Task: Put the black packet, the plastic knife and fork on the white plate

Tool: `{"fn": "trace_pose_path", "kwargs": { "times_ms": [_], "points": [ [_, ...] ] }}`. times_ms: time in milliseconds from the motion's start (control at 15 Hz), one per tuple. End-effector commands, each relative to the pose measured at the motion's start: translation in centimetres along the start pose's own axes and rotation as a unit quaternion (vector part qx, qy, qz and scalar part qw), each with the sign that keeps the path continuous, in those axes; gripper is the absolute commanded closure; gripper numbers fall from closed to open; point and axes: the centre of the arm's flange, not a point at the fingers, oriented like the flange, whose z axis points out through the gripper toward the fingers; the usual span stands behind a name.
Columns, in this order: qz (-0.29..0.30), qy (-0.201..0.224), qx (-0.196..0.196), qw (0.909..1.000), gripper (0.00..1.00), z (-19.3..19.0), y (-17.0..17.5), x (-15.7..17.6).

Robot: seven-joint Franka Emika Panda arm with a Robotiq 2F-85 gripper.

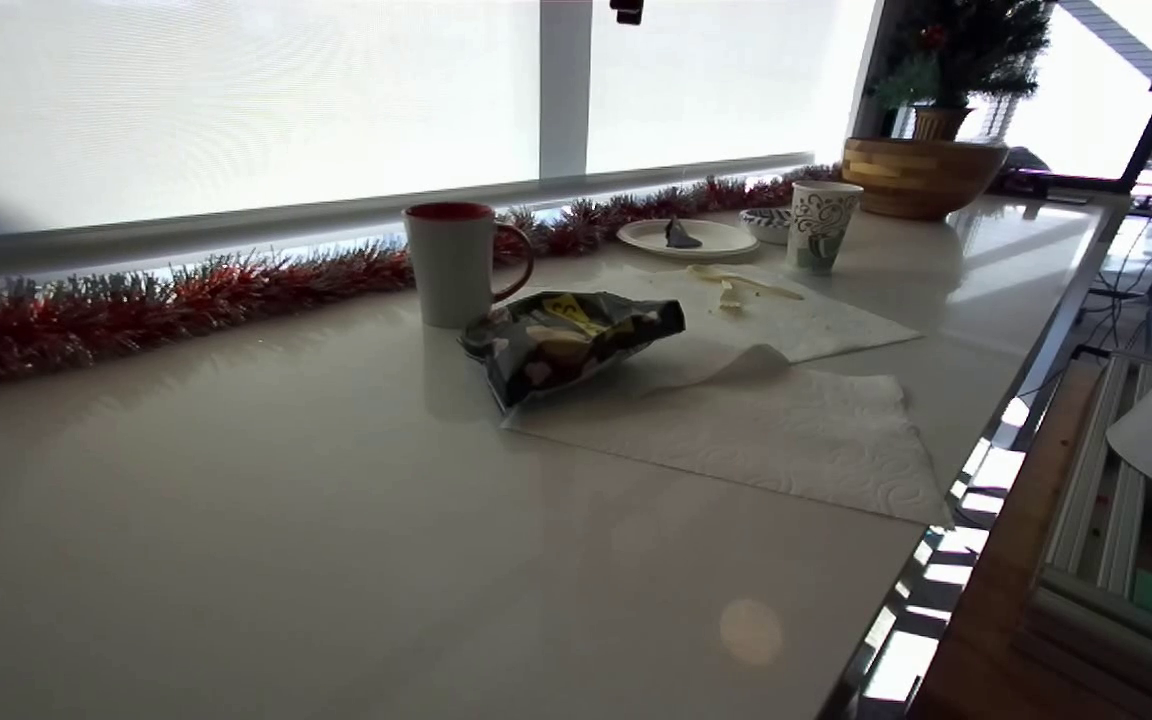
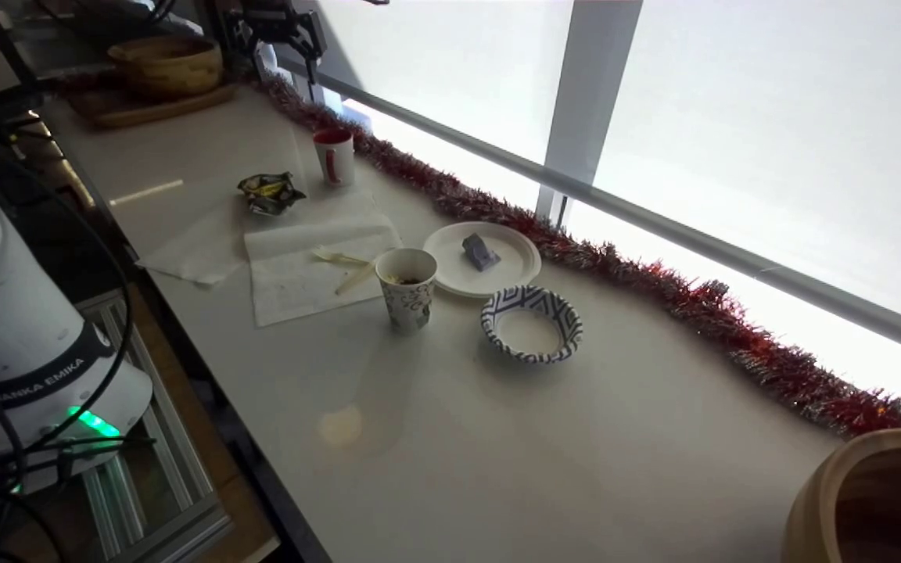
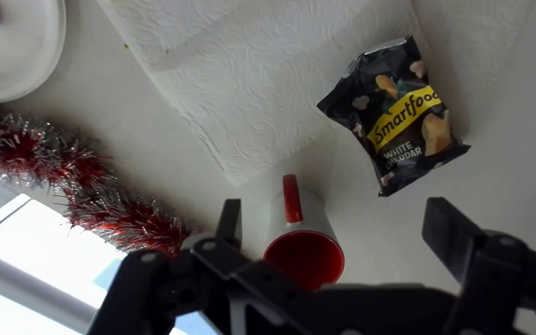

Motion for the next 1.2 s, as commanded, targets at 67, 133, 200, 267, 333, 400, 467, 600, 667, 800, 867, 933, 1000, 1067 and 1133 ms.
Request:
{"fn": "trace_pose_path", "kwargs": {
  "times_ms": [67,133,200,267,333,400,467,600,667,800,867,933,1000,1067,1133],
  "points": [
    [-0.103,-0.011,0.052,0.9932,0.00,4.8,-1.1,2.8],
    [-0.121,-0.011,0.061,0.9907,0.00,5.9,-1.7,3.2],
    [-0.138,-0.013,0.062,0.9884,0.00,7.3,-2.4,3.7],
    [-0.155,-0.014,0.072,0.9851,0.00,8.3,-3.1,4.0],
    [-0.125,-0.019,0.052,0.9906,0.00,6.7,-2.4,2.5],
    [-0.129,-0.023,0.056,0.9898,0.00,7.5,-2.7,2.6],
    [-0.129,-0.025,0.057,0.9897,0.00,7.8,-2.8,2.7],
    [-0.126,-0.023,0.056,0.9902,0.00,7.6,-2.5,2.6],
    [-0.125,-0.022,0.055,0.9904,0.00,7.4,-2.4,2.6],
    [-0.123,-0.023,0.057,0.9905,0.00,8.5,-2.4,3.4],
    [-0.129,-0.025,0.063,0.9893,0.00,9.6,-2.6,4.1],
    [-0.130,-0.026,0.067,0.9889,0.00,10.3,-2.7,4.5],
    [-0.135,-0.028,0.069,0.9881,0.00,11.3,-2.9,4.8],
    [-0.140,-0.026,0.077,0.9869,0.00,12.0,-3.2,4.9],
    [-0.144,-0.022,0.082,0.9859,0.00,12.9,-3.4,5.2]
  ]
}}
